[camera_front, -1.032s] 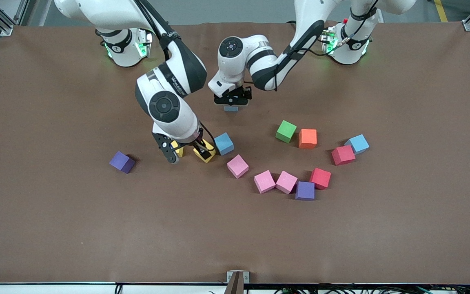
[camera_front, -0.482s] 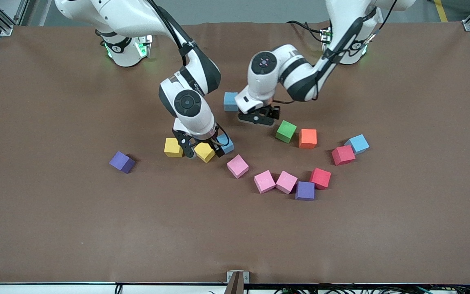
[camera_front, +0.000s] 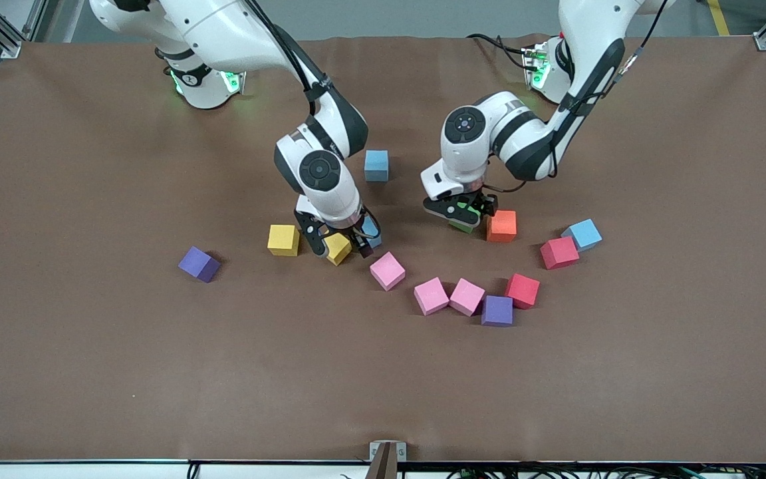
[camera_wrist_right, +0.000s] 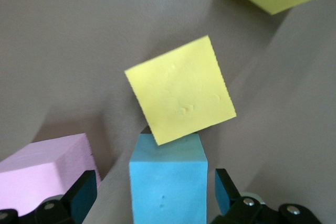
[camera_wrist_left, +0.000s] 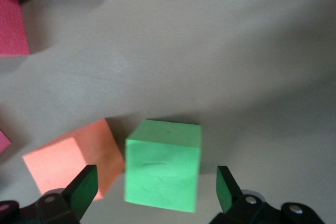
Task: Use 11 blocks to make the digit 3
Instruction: 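Grasp the blue cube with the right gripper while the left grasps green, then carry the blue cube beside the first blue with the right gripper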
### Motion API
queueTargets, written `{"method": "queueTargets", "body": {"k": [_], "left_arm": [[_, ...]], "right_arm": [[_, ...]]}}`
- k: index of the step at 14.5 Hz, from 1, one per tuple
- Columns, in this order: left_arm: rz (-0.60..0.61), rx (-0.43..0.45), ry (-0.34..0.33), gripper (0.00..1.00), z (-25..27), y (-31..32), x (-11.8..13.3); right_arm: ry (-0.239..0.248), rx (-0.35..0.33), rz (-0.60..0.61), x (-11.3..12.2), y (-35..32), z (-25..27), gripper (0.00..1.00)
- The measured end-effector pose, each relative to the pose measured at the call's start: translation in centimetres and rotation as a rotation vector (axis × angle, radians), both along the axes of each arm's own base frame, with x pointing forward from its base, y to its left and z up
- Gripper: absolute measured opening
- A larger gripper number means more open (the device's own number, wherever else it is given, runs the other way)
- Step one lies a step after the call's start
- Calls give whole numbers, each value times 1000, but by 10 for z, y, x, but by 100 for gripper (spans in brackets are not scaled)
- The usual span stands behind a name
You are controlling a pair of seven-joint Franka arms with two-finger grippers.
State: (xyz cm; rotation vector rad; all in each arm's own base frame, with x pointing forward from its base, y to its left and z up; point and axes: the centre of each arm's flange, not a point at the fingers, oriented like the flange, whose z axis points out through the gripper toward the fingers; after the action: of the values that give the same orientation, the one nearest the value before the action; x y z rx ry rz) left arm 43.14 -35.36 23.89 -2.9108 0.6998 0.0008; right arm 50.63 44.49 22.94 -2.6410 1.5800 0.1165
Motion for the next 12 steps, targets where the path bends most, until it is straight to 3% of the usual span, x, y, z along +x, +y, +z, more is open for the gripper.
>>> {"method": "queueTargets", "body": {"k": [6, 10, 12], "left_arm": [[-48, -25, 2, 100, -16, 10, -9], [-58, -61, -6, 100, -22, 8, -15], [-61, -86, -14, 100, -24, 6, -15]], "right_arm": [[13, -12, 9, -11, 10, -14, 96], [16, -14, 2, -12, 10, -13, 60], [22, -18, -46, -13, 10, -12, 59]]}}
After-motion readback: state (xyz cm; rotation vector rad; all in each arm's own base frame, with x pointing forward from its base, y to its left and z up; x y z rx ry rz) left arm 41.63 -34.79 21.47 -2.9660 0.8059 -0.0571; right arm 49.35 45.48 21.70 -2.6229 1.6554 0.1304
